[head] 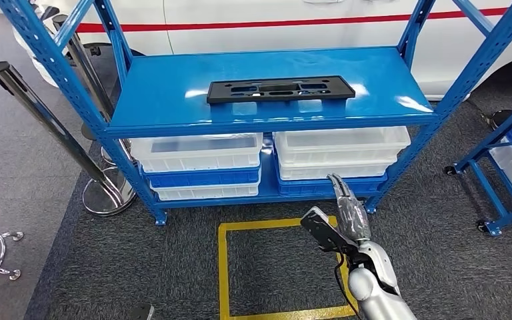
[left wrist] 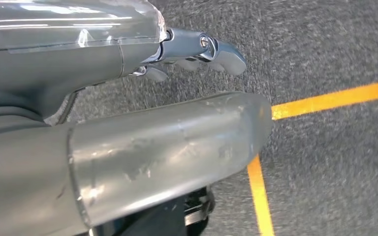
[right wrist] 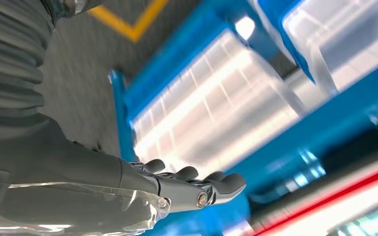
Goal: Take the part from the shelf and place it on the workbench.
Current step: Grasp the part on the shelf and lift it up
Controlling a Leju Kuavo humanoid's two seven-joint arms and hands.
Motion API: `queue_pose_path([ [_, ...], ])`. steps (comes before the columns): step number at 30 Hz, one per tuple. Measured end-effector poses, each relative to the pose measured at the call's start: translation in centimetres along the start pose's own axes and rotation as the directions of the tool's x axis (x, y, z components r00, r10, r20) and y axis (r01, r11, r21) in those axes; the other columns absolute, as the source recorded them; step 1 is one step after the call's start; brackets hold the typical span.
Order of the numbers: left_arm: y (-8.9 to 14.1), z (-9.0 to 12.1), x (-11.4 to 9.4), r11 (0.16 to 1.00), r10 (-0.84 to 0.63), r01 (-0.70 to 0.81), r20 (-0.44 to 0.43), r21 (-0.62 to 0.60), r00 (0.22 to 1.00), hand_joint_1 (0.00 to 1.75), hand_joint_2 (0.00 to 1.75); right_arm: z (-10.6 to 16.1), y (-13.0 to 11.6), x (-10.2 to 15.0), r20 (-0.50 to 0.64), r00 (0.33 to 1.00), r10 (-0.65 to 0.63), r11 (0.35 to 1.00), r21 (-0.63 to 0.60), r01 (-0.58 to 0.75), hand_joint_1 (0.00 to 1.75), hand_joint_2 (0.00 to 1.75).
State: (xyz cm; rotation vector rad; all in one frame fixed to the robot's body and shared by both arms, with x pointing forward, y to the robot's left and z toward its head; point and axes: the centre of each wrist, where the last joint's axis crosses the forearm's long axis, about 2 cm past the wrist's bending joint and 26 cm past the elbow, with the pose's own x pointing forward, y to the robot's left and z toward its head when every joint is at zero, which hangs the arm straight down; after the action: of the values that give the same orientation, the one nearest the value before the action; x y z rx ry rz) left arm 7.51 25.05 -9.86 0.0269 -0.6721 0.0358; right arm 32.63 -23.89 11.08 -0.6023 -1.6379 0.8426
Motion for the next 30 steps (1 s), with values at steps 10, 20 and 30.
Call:
queue_pose_path([
  [10,-0.8,-0.1,0.6,0.996,-0.065,0.065,0.006,-0.065,0.998,0.00,0.00,-1.5,-1.3,3.9,0.167,0.924,0.342,0.933,-0.175,-0.314,0.00,1.75],
  [20,-0.9,-0.2,0.8,0.994,-0.074,0.075,0.012,-0.077,0.997,0.00,0.00,-1.7,-1.7,4.6,0.188,0.898,0.397,0.907,-0.228,-0.353,0.00,1.75],
  [30,-1.6,-0.2,1.4,0.986,-0.109,0.113,0.033,-0.123,0.993,0.00,0.00,-2.1,-2.3,7.3,0.282,0.840,0.463,0.874,-0.303,-0.380,0.00,1.75],
])
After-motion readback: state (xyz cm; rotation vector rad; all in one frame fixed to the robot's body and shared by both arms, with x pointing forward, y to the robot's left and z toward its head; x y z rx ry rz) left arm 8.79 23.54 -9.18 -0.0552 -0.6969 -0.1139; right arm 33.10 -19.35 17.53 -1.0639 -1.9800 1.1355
